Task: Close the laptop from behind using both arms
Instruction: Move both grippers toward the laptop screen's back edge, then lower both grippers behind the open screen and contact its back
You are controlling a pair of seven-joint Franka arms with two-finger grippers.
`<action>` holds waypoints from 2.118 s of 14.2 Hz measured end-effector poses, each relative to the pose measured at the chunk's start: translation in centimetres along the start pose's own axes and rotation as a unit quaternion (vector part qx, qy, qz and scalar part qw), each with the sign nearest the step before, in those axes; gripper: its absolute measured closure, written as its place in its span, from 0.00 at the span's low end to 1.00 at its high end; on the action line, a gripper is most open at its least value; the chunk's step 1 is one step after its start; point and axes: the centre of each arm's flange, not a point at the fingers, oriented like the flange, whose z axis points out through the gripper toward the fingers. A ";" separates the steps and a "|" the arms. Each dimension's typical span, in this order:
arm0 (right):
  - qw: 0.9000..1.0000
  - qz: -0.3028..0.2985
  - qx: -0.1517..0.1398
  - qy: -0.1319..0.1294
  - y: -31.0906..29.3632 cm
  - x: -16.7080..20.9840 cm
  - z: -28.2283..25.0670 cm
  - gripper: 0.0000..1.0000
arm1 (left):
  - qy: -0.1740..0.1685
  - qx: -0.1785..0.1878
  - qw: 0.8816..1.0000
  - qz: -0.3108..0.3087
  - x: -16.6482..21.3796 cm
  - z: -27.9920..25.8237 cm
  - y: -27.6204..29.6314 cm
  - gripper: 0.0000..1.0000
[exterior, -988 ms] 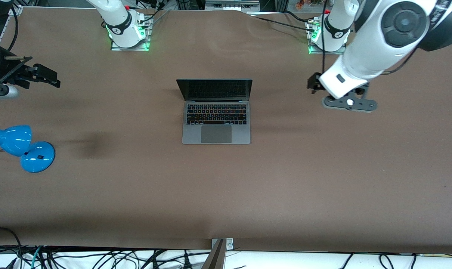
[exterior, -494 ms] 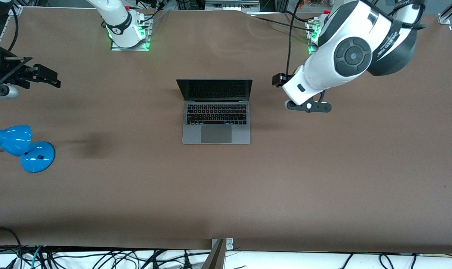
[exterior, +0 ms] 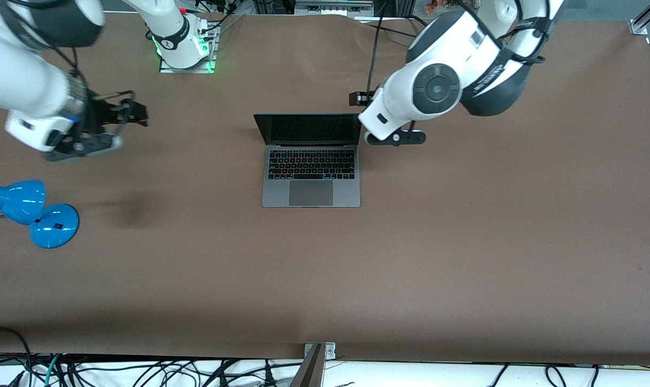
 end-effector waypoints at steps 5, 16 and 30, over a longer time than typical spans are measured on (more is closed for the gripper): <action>0.999 0.010 0.000 -0.051 -10.8 2.0 5.1 0.00 | -0.038 0.028 0.999 -0.014 0.3 5.0 2.7 0.20; 0.991 0.053 -0.001 -0.122 -25.6 0.7 15.1 0.26 | -0.029 0.019 0.996 -0.084 0.1 11.7 6.1 0.99; 0.992 0.068 0.009 -0.102 -26.9 4.0 18.2 0.99 | 0.016 0.011 0.995 -0.093 4.6 15.2 5.3 0.99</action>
